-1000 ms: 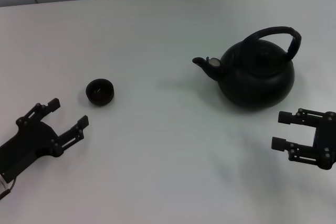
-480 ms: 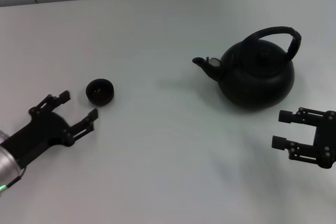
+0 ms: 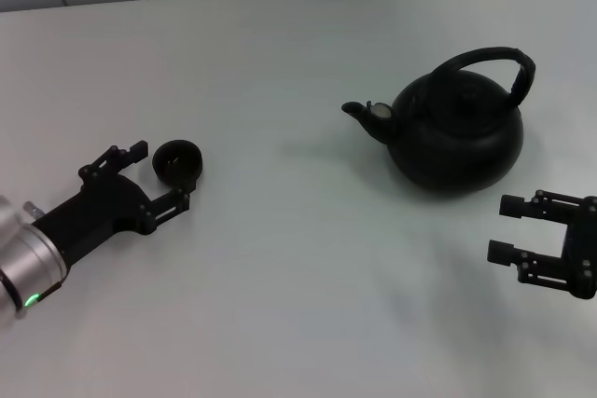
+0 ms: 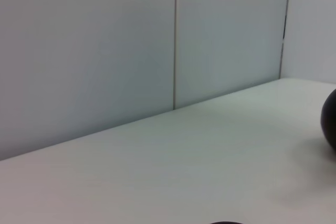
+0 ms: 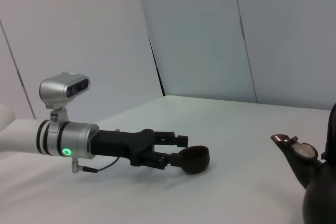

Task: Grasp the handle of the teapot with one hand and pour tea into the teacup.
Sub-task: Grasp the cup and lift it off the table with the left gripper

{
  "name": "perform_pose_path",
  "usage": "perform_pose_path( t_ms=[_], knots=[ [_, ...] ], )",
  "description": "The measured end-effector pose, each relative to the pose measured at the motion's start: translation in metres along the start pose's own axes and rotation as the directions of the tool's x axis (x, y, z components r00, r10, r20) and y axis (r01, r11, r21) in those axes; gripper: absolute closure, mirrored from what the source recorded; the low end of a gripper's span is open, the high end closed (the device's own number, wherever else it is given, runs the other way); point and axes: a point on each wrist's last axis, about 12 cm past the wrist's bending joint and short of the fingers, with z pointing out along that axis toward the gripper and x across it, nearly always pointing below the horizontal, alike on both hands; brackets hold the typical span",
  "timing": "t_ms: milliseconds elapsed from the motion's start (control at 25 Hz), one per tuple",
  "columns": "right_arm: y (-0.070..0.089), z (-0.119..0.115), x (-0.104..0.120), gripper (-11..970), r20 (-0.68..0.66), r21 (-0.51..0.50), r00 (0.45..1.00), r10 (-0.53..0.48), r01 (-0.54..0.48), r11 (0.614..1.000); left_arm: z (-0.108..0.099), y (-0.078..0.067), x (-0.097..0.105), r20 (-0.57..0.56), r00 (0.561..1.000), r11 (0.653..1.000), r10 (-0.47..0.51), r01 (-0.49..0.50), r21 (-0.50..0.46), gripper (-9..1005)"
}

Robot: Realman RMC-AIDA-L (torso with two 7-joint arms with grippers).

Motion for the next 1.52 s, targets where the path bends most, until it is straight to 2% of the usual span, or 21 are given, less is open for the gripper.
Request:
perform_pose_path(
  t_ms=[160, 280, 440, 1280, 1520],
  knots=[
    [0.0, 0.0, 0.0, 290, 0.0, 0.0, 1.0, 0.001, -0.001, 1.0, 0.0, 0.0, 0.0, 0.0, 1.0, 1.0, 0.0, 0.0, 0.0, 154],
    [-0.001, -0.001, -0.001, 290, -0.001, 0.001, 1.0, 0.0, 0.0, 1.0, 0.011, 0.002, -0.002, -0.038, 0.999, 1.0, 0.007, -0.007, -0.01, 154],
    [-0.001, -0.001, -0.002, 290, -0.003, 0.002, 1.0, -0.004, 0.004, 1.0, 0.014, 0.003, -0.003, -0.048, 0.999, 1.0, 0.009, -0.01, -0.014, 154],
    [-0.003, 0.0, -0.003, 290, 0.0, 0.001, 1.0, -0.006, 0.006, 1.0, 0.021, 0.002, -0.005, -0.064, 0.998, 1.0, 0.019, -0.02, -0.004, 155],
    [-0.003, 0.0, -0.003, 291, -0.001, 0.002, 1.0, -0.007, 0.007, 1.0, 0.021, 0.001, -0.007, -0.053, 0.998, 1.0, 0.017, -0.017, 0.004, 308]
  ],
)
